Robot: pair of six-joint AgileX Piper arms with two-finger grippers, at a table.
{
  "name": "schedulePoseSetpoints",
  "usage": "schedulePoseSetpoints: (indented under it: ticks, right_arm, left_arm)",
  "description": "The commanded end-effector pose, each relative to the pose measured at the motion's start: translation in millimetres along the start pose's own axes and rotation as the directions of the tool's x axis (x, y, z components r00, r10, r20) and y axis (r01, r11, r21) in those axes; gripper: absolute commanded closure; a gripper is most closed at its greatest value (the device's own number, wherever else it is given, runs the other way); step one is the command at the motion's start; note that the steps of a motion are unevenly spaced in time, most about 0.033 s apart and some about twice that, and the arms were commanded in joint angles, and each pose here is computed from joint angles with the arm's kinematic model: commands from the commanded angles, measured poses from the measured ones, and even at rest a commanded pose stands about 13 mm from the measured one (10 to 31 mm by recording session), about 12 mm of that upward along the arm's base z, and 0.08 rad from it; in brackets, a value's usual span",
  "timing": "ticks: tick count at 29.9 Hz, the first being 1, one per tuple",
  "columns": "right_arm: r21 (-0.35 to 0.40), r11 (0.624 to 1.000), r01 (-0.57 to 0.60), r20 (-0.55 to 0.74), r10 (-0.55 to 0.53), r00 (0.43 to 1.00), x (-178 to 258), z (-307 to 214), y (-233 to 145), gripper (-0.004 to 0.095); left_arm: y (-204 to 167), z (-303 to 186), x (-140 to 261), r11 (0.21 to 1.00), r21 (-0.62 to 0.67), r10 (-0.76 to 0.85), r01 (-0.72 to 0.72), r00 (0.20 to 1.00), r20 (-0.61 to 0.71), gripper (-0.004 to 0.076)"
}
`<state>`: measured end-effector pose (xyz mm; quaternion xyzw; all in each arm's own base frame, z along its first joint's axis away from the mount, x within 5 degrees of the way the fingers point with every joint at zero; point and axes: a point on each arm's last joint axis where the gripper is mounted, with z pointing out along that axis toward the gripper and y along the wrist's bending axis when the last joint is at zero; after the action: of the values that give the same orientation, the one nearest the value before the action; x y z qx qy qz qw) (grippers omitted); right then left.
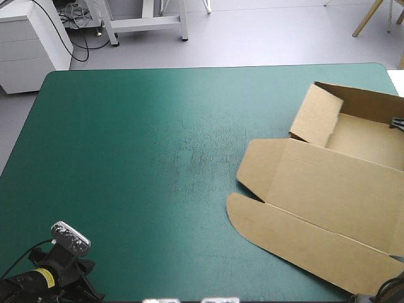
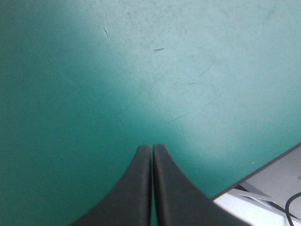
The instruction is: Fold the box
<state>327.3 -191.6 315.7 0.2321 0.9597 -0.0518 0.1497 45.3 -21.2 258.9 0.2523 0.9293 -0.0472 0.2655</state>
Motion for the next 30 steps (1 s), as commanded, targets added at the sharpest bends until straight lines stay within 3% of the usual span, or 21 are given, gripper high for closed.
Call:
schedulePoseSetpoints:
  ticks: [1,4,6,10,13,22,28,30]
  right_arm:
    - [0.055,0.99,-0.13,0.098,0.124,0.987,6.1,-33.5,-52.0,0.0927]
    - [0.054,0.978,-0.202,0.101,0.196,0.975,10.9,-34.4,-73.6,0.091]
    - [0.057,0.976,-0.211,0.101,0.204,0.974,11.7,-34.6,-76.8,0.0839]
    - [0.037,0.975,-0.219,0.093,0.215,0.972,12.4,-32.0,-74.3,0.0529]
    - [0.033,0.975,-0.221,0.093,0.217,0.972,12.3,-31.9,-74.0,0.0417]
    - [-0.02,0.976,-0.216,0.167,0.216,0.962,19.0,-62.2,-65.4,0.0429]
    - [-0.166,0.979,-0.12,0.226,0.157,0.961,38.9,-88.9,-42.9,0.0489]
    - [-0.202,0.975,-0.091,0.242,0.14,0.96,48.0,-96.6,-33.8,0.0561]
  left_arm:
    - [0.3,-4.5,-7.7,1.0,0.0,-0.008,0.008,0.999,0.052,0.0734]
    - [0.4,-4.6,-8.2,1.0,-0.001,-0.008,0.008,0.998,0.057,0.0734]
    - [0.4,-4.6,-8.2,1.0,-0.001,-0.004,0.004,0.998,0.057,0.0734]
    - [0.4,-4.6,-8.2,1.0,-0.001,-0.002,0.002,0.998,0.057,0.0734]
    - [0.4,-4.6,-8.2,1.0,-0.001,-0.004,0.004,0.998,0.057,0.0734]
    - [0.4,-4.6,-8.2,1.0,-0.001,-0.004,0.004,0.998,0.057,0.0734]
    - [0.4,-4.6,-8.2,1.0,-0.001,-0.004,0.004,0.998,0.057,0.0734]
    - [0.4,-4.6,-8.2,1.0,-0.001,-0.004,0.004,0.998,0.057,0.0734]
